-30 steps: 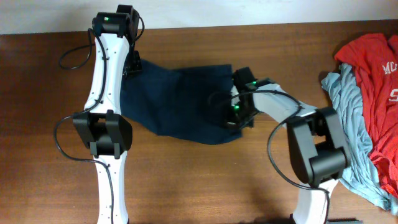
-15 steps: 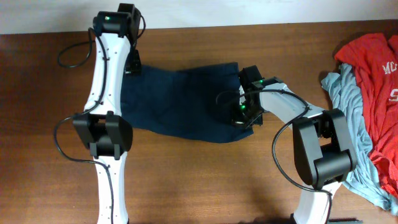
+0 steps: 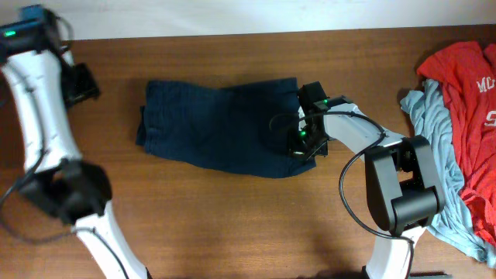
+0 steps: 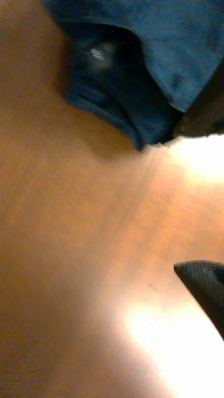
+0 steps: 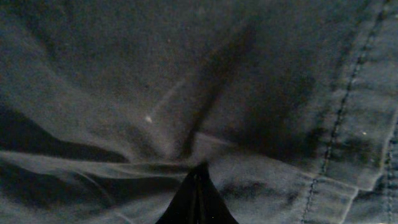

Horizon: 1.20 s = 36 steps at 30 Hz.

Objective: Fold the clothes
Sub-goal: 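Grasp the left edge of the shorts with the left gripper and stretch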

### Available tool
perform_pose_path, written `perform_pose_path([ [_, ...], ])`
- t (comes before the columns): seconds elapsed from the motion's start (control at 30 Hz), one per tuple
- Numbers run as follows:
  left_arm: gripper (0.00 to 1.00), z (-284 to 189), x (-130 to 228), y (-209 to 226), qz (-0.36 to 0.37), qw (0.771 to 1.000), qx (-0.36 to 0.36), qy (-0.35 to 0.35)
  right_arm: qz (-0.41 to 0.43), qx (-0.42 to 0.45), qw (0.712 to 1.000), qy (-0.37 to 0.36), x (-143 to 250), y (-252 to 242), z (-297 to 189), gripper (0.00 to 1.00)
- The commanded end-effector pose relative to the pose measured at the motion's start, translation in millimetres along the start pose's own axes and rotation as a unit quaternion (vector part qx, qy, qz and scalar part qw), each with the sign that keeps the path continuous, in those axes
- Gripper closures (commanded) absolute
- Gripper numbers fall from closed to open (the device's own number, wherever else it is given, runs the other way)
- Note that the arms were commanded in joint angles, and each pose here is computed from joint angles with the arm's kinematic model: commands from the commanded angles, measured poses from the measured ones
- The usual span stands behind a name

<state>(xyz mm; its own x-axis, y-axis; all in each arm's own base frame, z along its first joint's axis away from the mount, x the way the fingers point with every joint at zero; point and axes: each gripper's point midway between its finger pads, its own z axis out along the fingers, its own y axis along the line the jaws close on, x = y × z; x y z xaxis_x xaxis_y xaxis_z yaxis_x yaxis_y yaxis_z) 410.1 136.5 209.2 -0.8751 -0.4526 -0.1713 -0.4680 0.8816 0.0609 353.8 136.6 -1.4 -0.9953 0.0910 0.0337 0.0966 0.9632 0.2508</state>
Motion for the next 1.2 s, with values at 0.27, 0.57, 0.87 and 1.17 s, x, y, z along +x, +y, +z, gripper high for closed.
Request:
perform_pose_path([
  [0.27, 0.21, 47.6, 83.6, -59.3, 0.113, 0.964, 0.236, 0.039, 0.003, 0.043, 0.999, 0.011, 9.3, -19.5, 6.4, 0.96],
  [0.57, 0.01, 98.0, 87.1, -102.4, 0.12, 0.925, 0.361, -0.01, 0.002, 0.043, 0.999, 0.011, 8.9, -19.4, 6.4, 0.96],
  [0.87, 0.99, 73.3, 59.7, -129.3, 0.148, 0.889, 0.425, -0.084, 0.001, 0.042, 0.999, 0.009, 7.9, -19.0, 6.5, 0.96],
  [1.17, 0.99, 28.0, 50.3, -166.3, 0.271, 0.852, 0.414, -0.17, 0.0, 0.042, 0.999, 0.007, 7.3, -18.8, 6.5, 0.96],
])
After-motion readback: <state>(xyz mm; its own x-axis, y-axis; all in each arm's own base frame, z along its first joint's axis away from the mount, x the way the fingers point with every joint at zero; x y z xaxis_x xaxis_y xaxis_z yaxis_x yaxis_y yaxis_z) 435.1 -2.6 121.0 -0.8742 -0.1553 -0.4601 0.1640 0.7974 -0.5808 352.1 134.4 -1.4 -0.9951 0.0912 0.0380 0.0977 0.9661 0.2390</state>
